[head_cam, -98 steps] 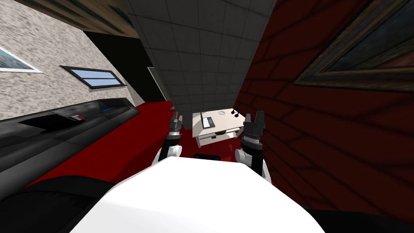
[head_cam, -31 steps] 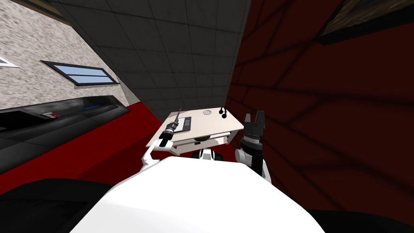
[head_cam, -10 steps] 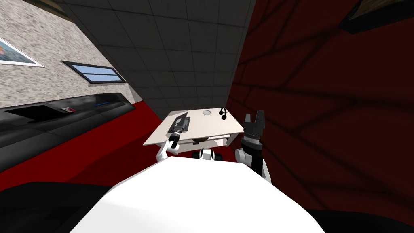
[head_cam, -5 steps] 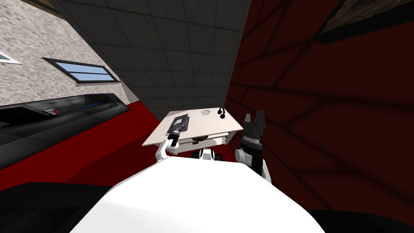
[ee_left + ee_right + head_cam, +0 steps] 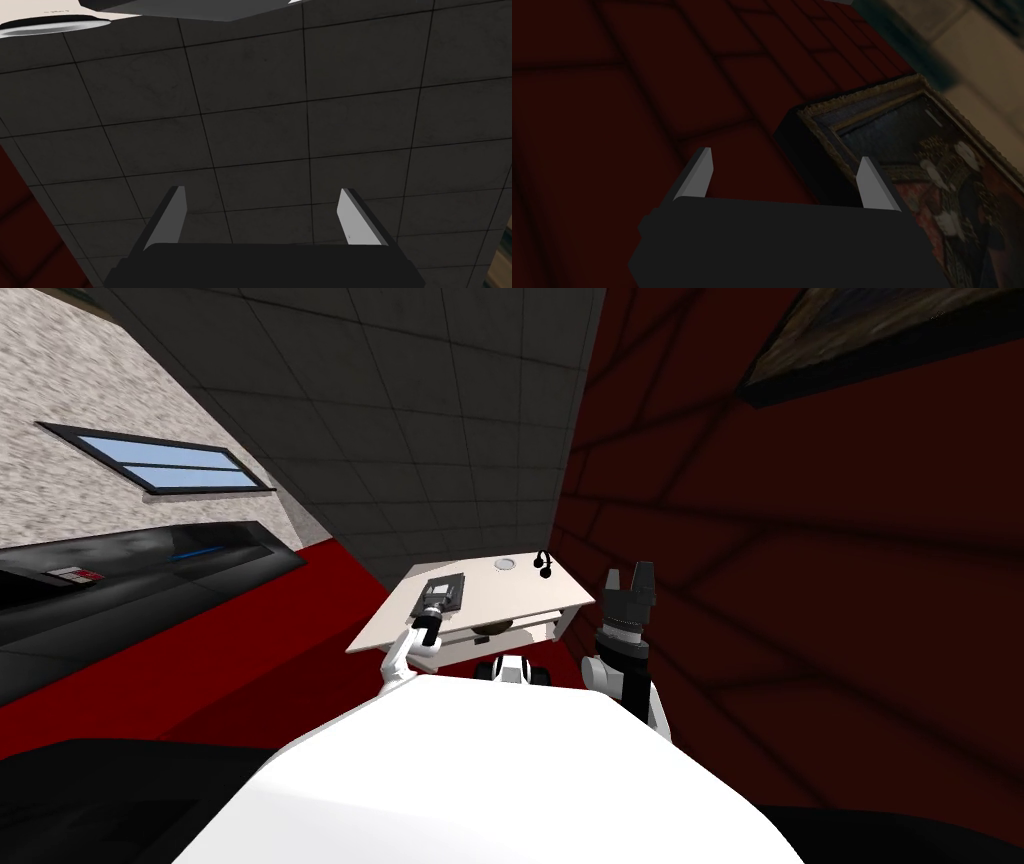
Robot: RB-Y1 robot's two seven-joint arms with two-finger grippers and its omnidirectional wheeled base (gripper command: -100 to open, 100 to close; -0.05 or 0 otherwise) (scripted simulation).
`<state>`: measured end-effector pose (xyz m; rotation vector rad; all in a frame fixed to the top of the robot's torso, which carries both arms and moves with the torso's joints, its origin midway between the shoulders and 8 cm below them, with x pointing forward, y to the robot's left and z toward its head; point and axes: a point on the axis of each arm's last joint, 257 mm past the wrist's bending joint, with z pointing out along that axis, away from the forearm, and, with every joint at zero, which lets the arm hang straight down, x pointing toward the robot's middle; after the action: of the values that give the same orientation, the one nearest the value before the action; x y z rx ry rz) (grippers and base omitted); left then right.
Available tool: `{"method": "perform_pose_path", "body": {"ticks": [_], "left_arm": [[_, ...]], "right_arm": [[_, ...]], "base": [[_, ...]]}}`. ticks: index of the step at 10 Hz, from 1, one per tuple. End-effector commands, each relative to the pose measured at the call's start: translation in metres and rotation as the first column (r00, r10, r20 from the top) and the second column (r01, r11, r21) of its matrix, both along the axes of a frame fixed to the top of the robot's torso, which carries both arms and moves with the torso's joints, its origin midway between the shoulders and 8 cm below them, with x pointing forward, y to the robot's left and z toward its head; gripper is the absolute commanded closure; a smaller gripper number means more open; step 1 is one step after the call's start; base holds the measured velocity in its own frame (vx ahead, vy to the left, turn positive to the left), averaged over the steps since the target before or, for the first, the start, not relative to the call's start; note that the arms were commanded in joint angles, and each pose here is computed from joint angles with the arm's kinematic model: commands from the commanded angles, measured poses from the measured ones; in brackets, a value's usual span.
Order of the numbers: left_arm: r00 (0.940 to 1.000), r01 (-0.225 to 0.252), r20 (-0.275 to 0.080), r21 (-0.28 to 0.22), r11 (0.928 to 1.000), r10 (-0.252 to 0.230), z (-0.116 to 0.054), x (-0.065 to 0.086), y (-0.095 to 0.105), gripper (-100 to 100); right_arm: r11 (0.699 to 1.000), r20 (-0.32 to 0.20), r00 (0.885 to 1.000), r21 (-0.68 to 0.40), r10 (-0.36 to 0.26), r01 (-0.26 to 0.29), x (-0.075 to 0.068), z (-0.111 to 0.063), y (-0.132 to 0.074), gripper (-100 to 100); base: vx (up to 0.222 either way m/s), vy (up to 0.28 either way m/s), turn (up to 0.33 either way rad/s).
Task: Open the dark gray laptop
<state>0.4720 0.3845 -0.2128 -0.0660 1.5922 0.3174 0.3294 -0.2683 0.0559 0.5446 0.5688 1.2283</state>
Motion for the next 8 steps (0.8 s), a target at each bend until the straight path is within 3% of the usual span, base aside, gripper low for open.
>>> {"method": "perform_pose_path", "body": {"ticks": [1,3,5,6,8], "left_arm": [[0.9997,-0.025,-0.001,0.001,0.9997,0.025,0.006,0.001,0.006,-100],[0.9990,-0.043,0.010,0.003,0.9991,0.043,0.021,0.002,0.008,-100],[0.9989,-0.047,0.007,0.002,0.9989,0.047,0.020,0.001,0.010,-100],[0.9987,-0.051,0.005,0.001,0.9987,0.051,0.020,0.001,0.010,0],[0.9987,-0.051,0.005,0.001,0.9987,0.051,0.020,0.001,0.010,0]], "right_arm": [[1.000,0.000,1.000,0.000,0.000,0.000,0.000,0.000,0.000,0],[1.000,0.000,1.000,0.000,0.000,0.000,0.000,0.000,0.000,0],[1.000,0.000,1.000,0.000,0.000,0.000,0.000,0.000,0.000,0],[1.000,0.000,1.000,0.000,0.000,0.000,0.000,0.000,0.000,0],[1.000,0.000,1.000,0.000,0.000,0.000,0.000,0.000,0.000,0]], "base": [[-0.033,0.020,-0.063],[-0.042,0.016,-0.155],[-0.033,0.008,-0.020],[0.000,0.000,0.000],[0.000,0.000,0.000]]}}
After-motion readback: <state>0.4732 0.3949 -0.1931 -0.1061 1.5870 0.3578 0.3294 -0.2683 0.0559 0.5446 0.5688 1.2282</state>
